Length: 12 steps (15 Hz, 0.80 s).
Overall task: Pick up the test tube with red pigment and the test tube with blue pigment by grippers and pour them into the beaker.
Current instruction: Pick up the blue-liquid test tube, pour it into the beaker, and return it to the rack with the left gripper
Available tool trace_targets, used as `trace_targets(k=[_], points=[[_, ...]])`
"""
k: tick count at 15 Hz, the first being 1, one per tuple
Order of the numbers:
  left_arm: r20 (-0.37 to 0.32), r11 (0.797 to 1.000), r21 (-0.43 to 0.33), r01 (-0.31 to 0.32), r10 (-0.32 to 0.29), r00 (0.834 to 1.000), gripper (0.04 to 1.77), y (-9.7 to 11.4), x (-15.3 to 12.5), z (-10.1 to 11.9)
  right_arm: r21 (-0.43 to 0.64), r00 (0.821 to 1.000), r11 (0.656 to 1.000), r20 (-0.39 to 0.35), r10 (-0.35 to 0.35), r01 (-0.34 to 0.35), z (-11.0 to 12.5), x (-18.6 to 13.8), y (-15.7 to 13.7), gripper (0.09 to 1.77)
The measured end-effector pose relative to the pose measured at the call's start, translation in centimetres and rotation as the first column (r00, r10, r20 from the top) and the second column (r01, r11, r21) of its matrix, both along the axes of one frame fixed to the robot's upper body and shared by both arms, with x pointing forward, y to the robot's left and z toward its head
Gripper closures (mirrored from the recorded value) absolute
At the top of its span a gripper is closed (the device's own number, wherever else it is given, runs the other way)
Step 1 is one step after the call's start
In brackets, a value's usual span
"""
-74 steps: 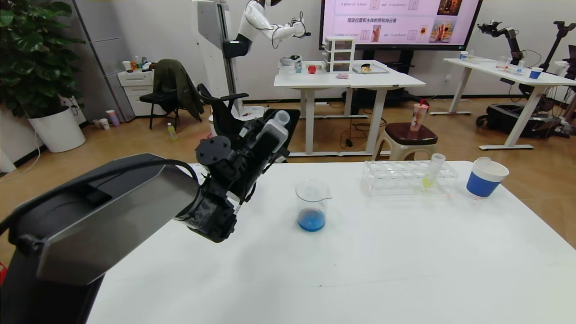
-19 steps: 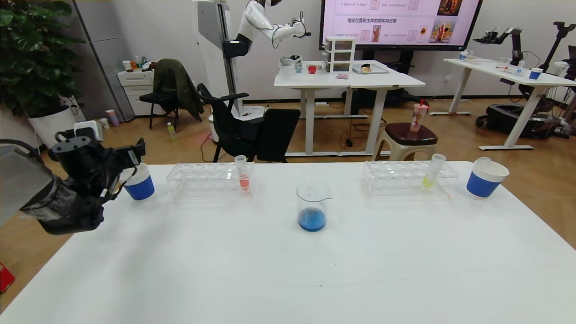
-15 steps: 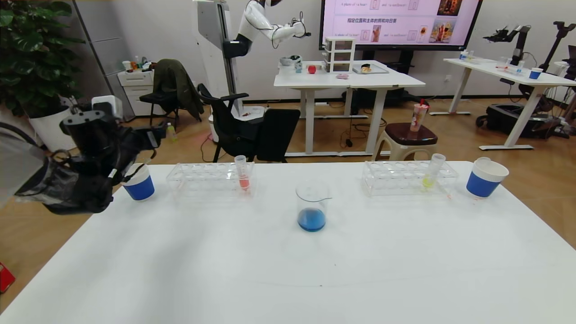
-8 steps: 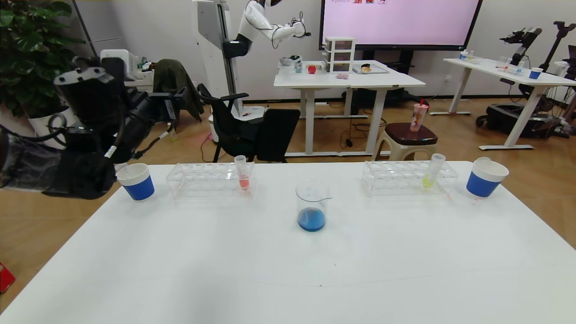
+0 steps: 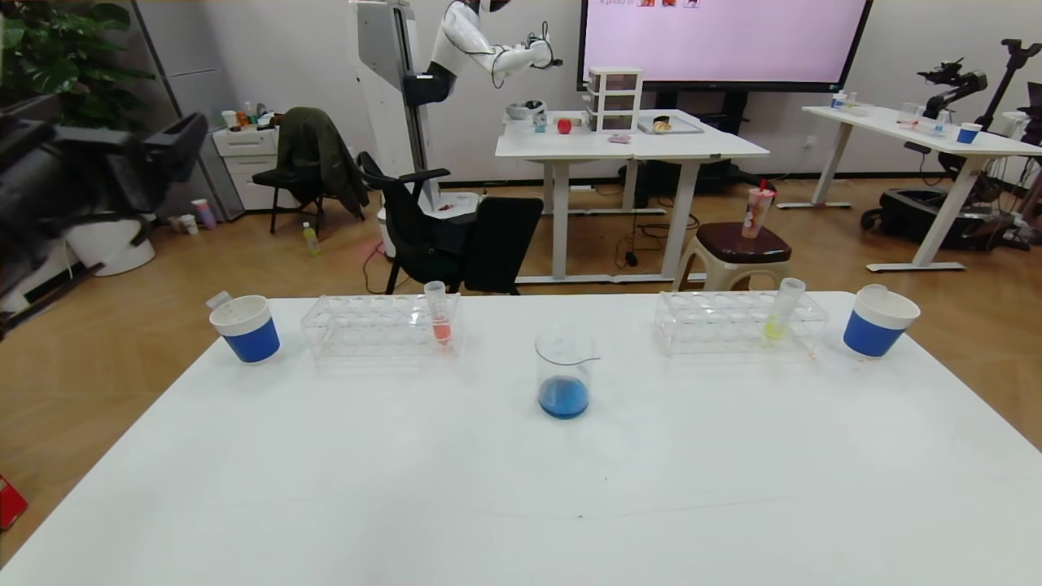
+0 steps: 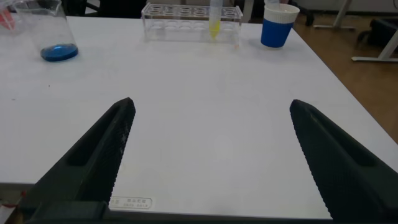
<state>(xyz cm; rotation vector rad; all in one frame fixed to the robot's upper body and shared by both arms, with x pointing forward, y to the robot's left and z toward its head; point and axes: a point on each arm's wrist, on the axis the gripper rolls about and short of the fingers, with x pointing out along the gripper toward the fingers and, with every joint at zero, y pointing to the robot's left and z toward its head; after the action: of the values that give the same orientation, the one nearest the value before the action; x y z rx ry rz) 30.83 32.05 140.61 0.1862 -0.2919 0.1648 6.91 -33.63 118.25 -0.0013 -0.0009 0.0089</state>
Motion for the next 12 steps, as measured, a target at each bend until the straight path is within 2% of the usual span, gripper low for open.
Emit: trace_targets(k=[4, 8, 10, 12], points=[[-0.054, 0.999, 0.038, -0.023, 0.025, 0.998, 0.06, 1.0, -10.2, -0.4, 0.000, 1.000, 1.000, 0.000, 0.000, 0.000, 0.0, 0.0, 0.0, 0.12], [-0.130, 0.997, 0.068, -0.037, 0.046, 0.990, 0.06, 1.7, -19.4, -2.8, 0.000, 1.000, 1.000, 0.000, 0.000, 0.000, 0.0, 0.0, 0.0, 0.12], [-0.112, 0.995, 0.068, -0.068, 0.075, 0.991, 0.06, 1.8, -22.9, -4.3, 0.000, 1.000, 1.000, 0.000, 0.000, 0.000, 0.0, 0.0, 0.0, 0.12], [-0.058, 0.994, 0.063, -0.091, 0.095, 0.994, 0.06, 1.8, -25.1, -5.6, 0.000, 1.000, 1.000, 0.000, 0.000, 0.000, 0.0, 0.0, 0.0, 0.12]])
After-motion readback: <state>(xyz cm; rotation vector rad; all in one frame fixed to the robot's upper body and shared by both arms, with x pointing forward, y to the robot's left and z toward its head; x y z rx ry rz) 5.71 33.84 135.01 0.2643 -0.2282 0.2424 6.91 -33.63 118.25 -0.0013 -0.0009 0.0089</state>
